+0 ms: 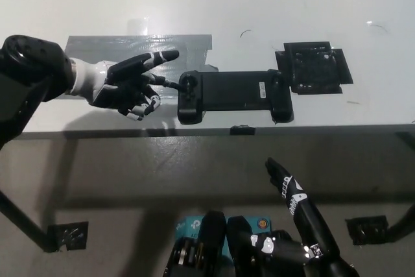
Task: A controller is being placed at the center of the desk near the left hand and the robot uses its left hand's index finger to press a button at the left area of the controller
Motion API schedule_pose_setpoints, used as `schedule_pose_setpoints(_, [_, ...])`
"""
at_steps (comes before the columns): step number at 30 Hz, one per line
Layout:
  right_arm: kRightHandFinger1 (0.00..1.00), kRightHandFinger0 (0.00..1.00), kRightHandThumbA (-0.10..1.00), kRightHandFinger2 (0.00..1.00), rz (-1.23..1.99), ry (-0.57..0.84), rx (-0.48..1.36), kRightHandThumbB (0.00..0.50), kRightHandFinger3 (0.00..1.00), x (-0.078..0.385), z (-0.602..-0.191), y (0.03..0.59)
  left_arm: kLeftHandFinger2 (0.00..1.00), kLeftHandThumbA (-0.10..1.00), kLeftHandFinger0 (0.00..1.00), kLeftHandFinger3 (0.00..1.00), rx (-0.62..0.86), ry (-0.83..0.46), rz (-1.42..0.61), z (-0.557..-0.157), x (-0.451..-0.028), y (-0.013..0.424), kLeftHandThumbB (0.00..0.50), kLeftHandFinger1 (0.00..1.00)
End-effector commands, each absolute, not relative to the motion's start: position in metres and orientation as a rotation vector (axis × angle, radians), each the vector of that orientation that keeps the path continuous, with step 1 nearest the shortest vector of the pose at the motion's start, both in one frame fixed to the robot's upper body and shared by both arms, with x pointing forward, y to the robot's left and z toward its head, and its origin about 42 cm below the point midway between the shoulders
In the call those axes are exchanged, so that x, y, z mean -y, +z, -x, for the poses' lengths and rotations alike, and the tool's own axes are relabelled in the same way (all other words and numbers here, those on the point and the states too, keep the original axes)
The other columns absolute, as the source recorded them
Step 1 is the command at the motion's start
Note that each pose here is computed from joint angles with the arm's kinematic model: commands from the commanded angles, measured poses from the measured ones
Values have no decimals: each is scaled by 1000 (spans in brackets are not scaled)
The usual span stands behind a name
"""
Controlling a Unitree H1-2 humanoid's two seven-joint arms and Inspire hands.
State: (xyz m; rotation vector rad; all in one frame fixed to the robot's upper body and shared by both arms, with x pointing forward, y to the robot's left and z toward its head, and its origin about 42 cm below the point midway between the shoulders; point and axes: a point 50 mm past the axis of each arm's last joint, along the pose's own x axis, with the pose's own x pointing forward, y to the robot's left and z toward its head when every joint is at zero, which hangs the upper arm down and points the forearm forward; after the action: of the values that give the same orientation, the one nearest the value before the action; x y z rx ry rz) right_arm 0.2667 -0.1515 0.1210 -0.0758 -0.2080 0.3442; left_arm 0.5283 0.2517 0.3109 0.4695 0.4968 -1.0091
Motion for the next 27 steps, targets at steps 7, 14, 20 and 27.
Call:
schedule_pose_setpoints(7, [1000,1000,952,1000,71,362,286,240,1000,147,-268,134,307,1000,0,1000,-457,-983,-475,-536,-252,343,413,2])
schedule_pose_setpoints(14, [1000,1000,954,1000,83,371,283,249,1000,144,-269,134,316,1000,0,1000,-469,-968,-436,-535,-258,331,416,0])
schedule_pose_setpoints(20, [1000,1000,937,1000,80,374,285,232,1000,142,-269,136,292,1000,0,1000,-475,-944,-472,-534,-259,327,428,14])
schedule_pose_setpoints(27, [1000,1000,924,1000,71,366,286,231,1000,142,-269,137,367,1000,0,1000,-465,-916,-443,-539,-253,325,421,79])
